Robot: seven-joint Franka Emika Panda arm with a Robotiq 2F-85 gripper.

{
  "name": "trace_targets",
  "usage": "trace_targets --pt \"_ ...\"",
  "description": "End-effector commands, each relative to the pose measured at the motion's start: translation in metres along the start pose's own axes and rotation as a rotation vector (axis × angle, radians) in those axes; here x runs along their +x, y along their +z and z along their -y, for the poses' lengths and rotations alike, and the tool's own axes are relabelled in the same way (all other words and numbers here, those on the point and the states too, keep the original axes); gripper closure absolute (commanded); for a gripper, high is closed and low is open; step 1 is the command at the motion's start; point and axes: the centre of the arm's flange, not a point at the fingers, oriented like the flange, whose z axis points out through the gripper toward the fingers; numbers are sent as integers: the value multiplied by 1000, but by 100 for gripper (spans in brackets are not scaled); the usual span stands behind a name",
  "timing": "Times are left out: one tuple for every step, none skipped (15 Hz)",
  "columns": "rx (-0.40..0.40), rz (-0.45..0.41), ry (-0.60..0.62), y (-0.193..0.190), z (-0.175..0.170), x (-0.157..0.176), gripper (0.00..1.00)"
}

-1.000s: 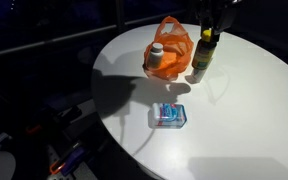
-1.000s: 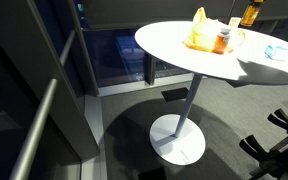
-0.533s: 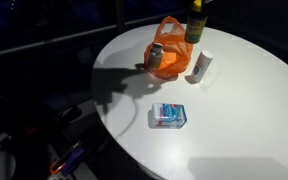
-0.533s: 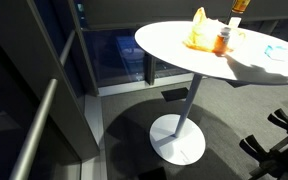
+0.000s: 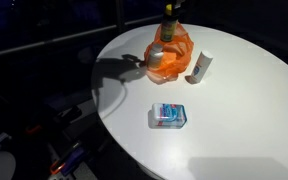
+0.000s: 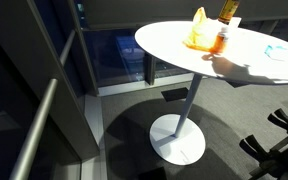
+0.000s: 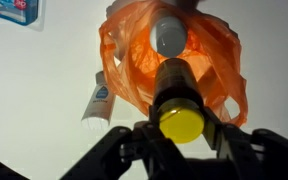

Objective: Pick up the brown medicine bottle with a yellow lid and put it in the orange plastic bag

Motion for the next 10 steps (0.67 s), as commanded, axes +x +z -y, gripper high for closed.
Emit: trace_targets --pt "7 12 15 17 14 -15 80" --pt "6 5 20 22 16 -16 80" --pt "7 -3 27 27 18 -15 80" --pt "10 -23 35 26 20 -12 80" --pt "11 -33 42 28 20 -10 80" --pt "14 -44 48 29 21 -8 80" --pt "18 -54 57 29 22 -6 80" --pt "21 -64 65 30 23 -4 80" --pt "26 -71 73 29 23 -2 80" --pt "31 -81 82 28 23 1 80"
